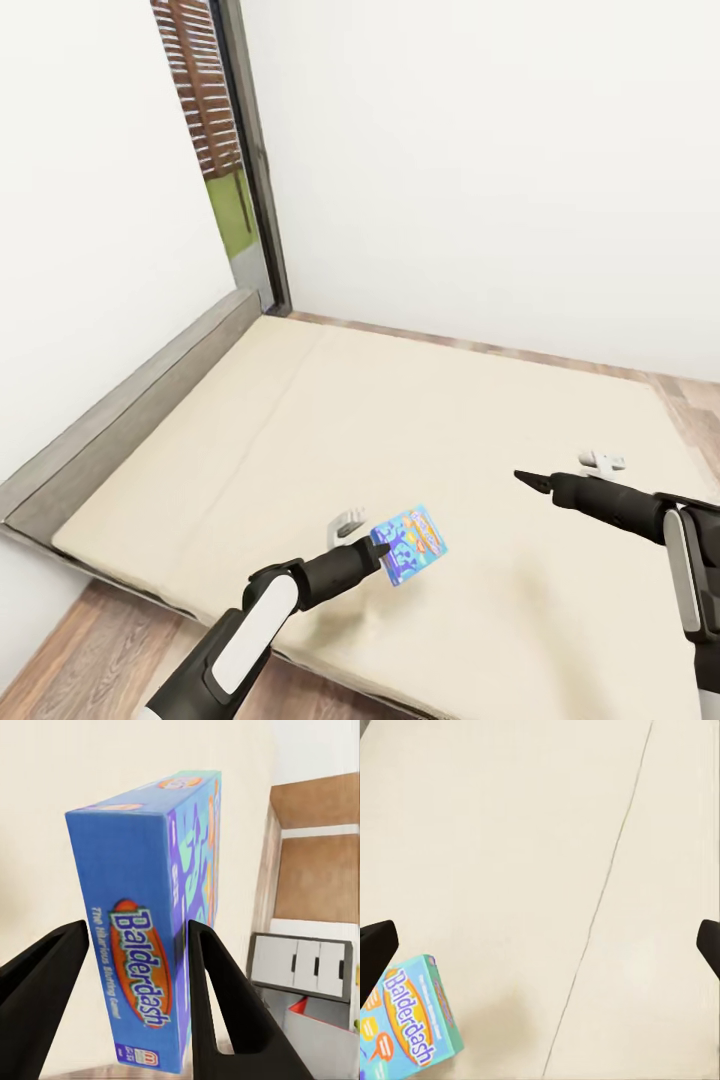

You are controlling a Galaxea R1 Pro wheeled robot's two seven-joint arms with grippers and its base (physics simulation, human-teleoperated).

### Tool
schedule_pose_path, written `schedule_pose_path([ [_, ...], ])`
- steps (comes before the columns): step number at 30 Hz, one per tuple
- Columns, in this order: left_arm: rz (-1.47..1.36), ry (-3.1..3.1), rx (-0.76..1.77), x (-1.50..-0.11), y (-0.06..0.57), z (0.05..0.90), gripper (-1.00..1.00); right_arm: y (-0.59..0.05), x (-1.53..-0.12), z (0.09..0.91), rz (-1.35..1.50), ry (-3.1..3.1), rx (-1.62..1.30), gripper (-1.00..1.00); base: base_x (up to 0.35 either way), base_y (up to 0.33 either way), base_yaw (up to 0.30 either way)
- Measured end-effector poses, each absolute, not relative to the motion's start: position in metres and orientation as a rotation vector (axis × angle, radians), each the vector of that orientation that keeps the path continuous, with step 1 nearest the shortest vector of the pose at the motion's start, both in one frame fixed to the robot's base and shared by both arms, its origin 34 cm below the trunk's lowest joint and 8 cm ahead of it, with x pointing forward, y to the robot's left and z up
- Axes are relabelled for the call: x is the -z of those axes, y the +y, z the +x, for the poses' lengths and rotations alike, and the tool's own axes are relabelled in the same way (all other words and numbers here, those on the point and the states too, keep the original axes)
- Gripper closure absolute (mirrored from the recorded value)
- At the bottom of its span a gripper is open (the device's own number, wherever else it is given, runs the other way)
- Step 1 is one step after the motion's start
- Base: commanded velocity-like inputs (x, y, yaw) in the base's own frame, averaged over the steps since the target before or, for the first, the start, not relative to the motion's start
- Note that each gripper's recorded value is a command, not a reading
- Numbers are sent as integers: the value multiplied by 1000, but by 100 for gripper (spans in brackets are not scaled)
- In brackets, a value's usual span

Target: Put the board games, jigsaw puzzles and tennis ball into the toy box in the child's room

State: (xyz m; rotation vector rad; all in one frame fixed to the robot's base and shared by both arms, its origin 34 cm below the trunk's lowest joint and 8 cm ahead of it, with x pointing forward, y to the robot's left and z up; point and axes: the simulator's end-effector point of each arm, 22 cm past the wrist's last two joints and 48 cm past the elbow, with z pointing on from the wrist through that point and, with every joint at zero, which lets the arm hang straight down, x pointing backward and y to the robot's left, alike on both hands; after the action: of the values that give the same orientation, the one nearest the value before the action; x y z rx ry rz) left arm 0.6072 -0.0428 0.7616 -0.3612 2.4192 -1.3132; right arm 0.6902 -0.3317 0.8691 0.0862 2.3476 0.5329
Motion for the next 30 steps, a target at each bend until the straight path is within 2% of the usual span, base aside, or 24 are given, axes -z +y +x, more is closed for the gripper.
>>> schedule_pose_path([
  [30,-337,2381,1339,-803,-28,606,100,-317,-911,683,57,2335,-602,-100,0,0,-282],
])
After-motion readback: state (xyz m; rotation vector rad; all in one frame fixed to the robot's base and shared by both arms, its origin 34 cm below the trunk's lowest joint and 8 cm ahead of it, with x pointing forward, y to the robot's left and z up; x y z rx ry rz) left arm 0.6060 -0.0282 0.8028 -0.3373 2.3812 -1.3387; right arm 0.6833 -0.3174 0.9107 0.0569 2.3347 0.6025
